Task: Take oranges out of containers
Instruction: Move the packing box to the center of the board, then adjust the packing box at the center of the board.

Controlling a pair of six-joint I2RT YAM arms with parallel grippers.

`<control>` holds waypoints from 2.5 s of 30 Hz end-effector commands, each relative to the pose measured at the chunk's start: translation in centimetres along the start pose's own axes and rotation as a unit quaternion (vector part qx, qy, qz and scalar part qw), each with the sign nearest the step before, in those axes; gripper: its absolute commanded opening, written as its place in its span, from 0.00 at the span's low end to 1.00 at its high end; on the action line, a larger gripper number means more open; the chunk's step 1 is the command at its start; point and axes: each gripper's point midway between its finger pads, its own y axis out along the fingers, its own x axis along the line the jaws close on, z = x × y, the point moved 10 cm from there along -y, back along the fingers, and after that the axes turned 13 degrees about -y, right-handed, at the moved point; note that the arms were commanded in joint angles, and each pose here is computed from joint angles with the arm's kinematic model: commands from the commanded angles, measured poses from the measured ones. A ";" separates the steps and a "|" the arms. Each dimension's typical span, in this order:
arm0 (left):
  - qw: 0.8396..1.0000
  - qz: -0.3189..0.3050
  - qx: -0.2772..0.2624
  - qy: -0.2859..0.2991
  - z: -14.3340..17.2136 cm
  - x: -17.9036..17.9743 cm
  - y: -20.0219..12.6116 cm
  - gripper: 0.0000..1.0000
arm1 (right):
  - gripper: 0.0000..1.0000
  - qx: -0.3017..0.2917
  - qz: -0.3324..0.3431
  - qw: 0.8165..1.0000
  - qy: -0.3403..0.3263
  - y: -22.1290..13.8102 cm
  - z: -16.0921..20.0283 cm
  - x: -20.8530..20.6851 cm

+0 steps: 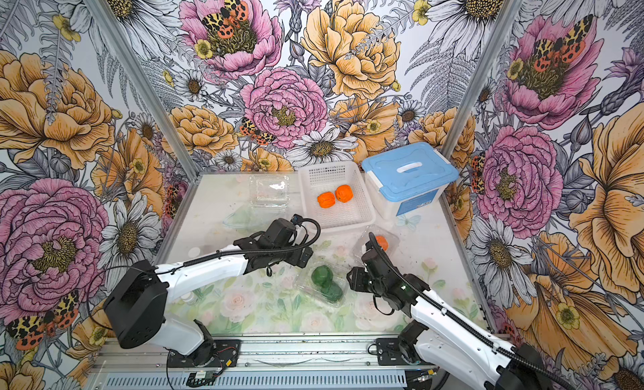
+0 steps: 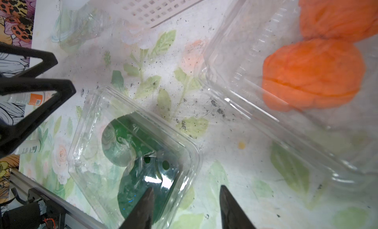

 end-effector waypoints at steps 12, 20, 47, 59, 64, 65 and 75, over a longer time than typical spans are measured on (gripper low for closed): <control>1.000 -0.021 -0.019 0.010 4.3 0.2 -2.2 0.99 | 0.54 -0.008 -0.010 1.000 -0.021 2.0 -2.3 1.4; 1.000 -0.018 -0.012 -0.003 4.7 -0.3 -0.8 0.99 | 0.54 -0.025 -0.020 0.999 -0.025 3.1 -4.0 2.3; 0.994 0.034 -0.100 0.004 4.2 -1.5 -6.0 0.99 | 0.61 -0.047 -0.002 0.998 -0.050 3.3 -5.2 2.3; 0.998 0.003 -0.061 0.020 9.2 0.2 -5.8 0.99 | 0.62 -0.044 0.014 0.996 -0.072 4.2 -7.6 1.9; 0.999 -0.007 -0.043 0.027 9.5 0.2 -4.9 0.99 | 0.62 -0.048 0.010 0.996 -0.078 4.5 -8.8 2.5; 0.999 -0.003 -0.035 0.026 9.4 -0.1 -4.7 0.99 | 0.62 -0.047 0.009 0.996 -0.080 4.6 -8.9 2.6; 0.999 -0.023 0.012 0.031 9.6 -1.1 -2.2 0.99 | 0.62 -0.042 -0.003 0.995 -0.095 5.1 -9.2 3.1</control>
